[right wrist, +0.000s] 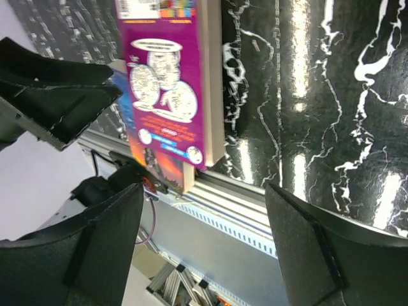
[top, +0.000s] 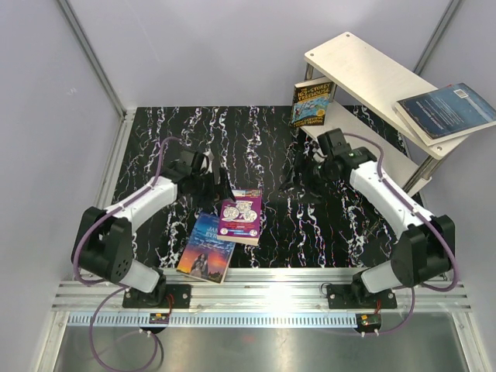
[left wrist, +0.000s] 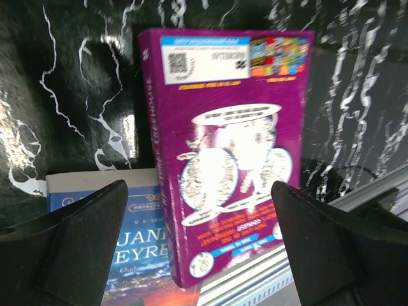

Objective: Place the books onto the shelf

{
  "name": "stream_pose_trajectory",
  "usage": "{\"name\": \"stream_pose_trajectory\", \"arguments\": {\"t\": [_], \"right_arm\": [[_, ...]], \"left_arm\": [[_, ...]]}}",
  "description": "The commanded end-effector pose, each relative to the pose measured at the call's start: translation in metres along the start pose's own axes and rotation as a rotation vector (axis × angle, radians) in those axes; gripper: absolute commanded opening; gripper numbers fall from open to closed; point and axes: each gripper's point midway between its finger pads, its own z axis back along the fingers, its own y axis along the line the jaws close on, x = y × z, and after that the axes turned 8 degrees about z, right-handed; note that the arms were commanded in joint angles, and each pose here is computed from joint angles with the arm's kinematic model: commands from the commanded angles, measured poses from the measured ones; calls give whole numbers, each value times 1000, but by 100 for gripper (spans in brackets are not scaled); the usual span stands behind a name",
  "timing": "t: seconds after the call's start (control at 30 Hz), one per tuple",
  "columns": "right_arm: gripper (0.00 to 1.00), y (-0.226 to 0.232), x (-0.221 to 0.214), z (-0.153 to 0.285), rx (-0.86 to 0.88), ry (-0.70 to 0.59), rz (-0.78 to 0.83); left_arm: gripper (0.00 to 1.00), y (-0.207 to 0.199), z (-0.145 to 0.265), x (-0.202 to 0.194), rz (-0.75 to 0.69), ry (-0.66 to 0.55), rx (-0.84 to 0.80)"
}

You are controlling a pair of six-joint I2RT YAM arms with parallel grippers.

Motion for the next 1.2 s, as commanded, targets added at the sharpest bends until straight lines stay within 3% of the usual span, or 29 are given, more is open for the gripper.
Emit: {"name": "stream_pose_trajectory", "arguments": {"t": [0.0,0.23,0.43,0.57,0.67,0.7,0.8,0.83,1.17], "right_arm": [[84,2,4,-21,68,-19,28],[79,-4,-3,-81,228,23,-75],[76,-5,-16,-127,193,95,-51],[73,-1,-17,-147,188,123,-51],[70,-3,-18,-155,178,131,-59],[70,-5,-18,-157,174,132,-60],[68,-11,-21,-160,157,138,-71],[68,-13,-23,-161,153,143,-75],[67,-4,-15,-144,157,86,-45]], "left_arm": [[99,2,-13,-6,-15,9,-47],[98,13,-37,-32,27,87,-83],[96,0,-50,-37,35,128,-160],[88,-3,-51,-38,34,142,-179],[65,-9,-46,-39,21,148,-208],[44,-10,-45,-39,18,148,-213],[9,-15,-37,-37,10,137,-224],[3,-17,-34,-36,6,133,-231],[0,-89,5,-21,-45,134,-549]]}}
